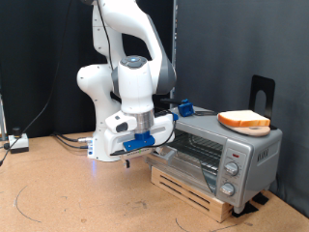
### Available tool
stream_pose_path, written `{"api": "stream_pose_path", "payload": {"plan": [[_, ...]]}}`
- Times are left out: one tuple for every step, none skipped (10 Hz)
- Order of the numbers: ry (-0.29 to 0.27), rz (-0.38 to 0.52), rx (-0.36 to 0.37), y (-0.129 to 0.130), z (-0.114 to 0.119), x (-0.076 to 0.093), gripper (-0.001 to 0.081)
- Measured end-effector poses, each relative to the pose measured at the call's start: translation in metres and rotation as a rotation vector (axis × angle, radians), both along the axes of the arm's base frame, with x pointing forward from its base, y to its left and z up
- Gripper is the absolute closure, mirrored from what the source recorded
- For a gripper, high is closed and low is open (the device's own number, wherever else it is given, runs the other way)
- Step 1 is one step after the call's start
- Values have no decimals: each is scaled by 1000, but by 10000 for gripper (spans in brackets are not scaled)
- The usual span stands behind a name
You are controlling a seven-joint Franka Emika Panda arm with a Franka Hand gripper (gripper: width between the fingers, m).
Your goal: Make a piece of toast with the oven
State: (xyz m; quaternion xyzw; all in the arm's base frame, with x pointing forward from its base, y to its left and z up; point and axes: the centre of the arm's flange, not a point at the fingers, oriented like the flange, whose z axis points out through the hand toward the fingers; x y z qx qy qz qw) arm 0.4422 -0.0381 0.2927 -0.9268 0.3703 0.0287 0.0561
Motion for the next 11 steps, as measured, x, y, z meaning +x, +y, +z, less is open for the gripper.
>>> {"api": "stream_pose_path", "payload": {"plan": [[-12,0,18,3,3,4,-4],[-26,4,36,5,7,7,-4],[-36,8,53,7,11,10,-4],[-40,11,64,8,15,12,-4],[-38,13,66,9,17,13,-4],[-22,10,62,9,16,13,-4],[-3,1,35,8,13,12,-4],[17,-10,2,5,9,11,-4],[36,-19,-19,2,1,11,-4],[37,-26,-25,-2,-3,12,-4],[38,-28,-24,-3,-4,12,-4]]}}
